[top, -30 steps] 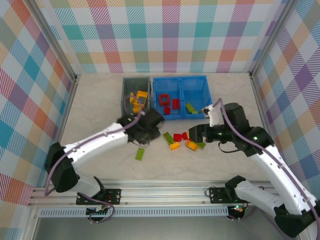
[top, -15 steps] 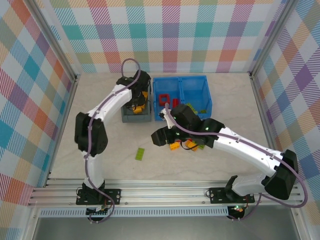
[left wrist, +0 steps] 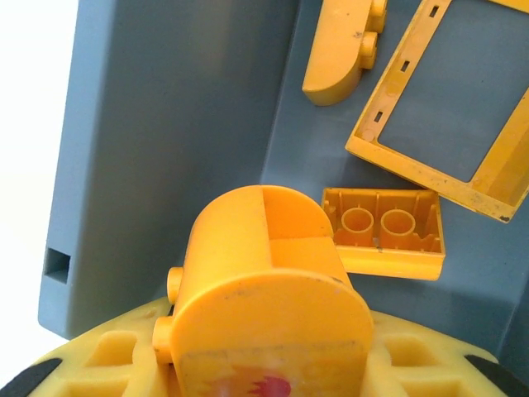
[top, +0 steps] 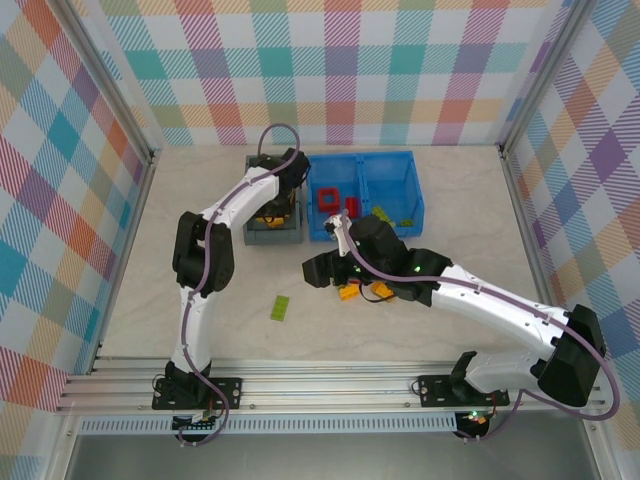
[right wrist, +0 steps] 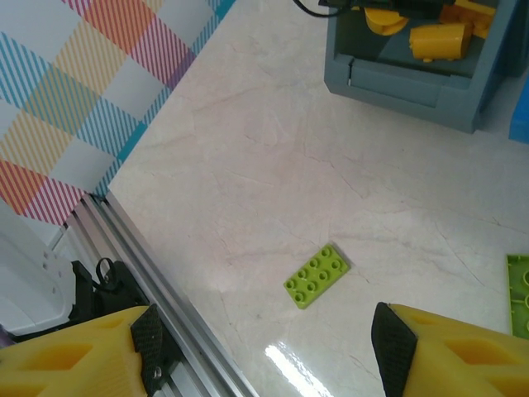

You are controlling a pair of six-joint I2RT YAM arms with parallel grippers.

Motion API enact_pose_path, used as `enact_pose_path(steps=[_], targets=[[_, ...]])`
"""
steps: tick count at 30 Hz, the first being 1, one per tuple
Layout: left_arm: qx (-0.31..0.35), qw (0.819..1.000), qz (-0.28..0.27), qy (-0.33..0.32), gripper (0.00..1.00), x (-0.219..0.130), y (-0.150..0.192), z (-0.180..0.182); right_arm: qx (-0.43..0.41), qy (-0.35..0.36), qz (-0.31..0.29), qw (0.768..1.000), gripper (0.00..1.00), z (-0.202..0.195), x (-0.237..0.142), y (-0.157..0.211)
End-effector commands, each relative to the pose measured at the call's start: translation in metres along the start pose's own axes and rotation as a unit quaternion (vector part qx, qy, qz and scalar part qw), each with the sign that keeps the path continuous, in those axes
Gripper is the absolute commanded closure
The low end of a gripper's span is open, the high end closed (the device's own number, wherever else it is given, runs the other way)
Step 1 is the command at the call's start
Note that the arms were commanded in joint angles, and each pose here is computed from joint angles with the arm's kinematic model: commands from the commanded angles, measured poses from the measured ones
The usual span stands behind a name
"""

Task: Sort the legos into containers by color

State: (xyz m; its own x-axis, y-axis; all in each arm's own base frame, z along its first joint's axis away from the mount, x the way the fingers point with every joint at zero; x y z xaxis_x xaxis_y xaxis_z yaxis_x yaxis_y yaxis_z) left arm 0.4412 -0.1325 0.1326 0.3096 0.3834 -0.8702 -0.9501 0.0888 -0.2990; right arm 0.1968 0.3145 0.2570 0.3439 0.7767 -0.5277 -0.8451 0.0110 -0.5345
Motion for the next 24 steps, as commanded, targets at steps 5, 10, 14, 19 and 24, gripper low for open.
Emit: enact_pose_path(steps=[5,10,14,19,24], targets=[[-0.002,1.000,0.002,-0.005,0.45,-0.007,-0.001,0.010,0.004,-0.009,-0.016,1.000,0.30,0.002,-0.004,-0.001],[-0.014,0.999,-0.028,0.014,0.41,-0.037,-0.008,0.018,0.003,0.000,-0.021,1.000,0.29,0.000,-0.007,-0.003],[-0.032,0.998,-0.058,0.023,0.42,-0.067,-0.014,0.032,0.004,0.014,-0.033,0.999,0.29,-0.002,-0.011,-0.008],[-0.066,0.989,-0.118,0.065,0.42,-0.128,-0.011,0.056,0.006,0.043,-0.048,0.998,0.30,-0.007,-0.020,-0.015],[-0.042,0.969,-0.169,0.173,0.38,-0.187,0.029,0.058,0.035,0.086,-0.046,0.995,0.30,-0.024,-0.019,-0.010]])
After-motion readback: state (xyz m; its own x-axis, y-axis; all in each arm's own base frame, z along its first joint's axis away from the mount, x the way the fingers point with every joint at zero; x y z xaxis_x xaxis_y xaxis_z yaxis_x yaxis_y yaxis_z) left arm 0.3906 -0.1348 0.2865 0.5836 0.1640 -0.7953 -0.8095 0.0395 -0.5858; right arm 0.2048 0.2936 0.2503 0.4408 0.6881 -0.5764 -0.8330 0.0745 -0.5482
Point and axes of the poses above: each hand's point on the last joint's axis, 136 mm out from that joint toward the fingers, its own x axis out along the fingers, its own z axis along the line the jaws close on, y = z × x, the point moved 3 cm from there along -x, back along the fingers, and after that the axes turned 14 degrees about x, right-handed, at the moved point
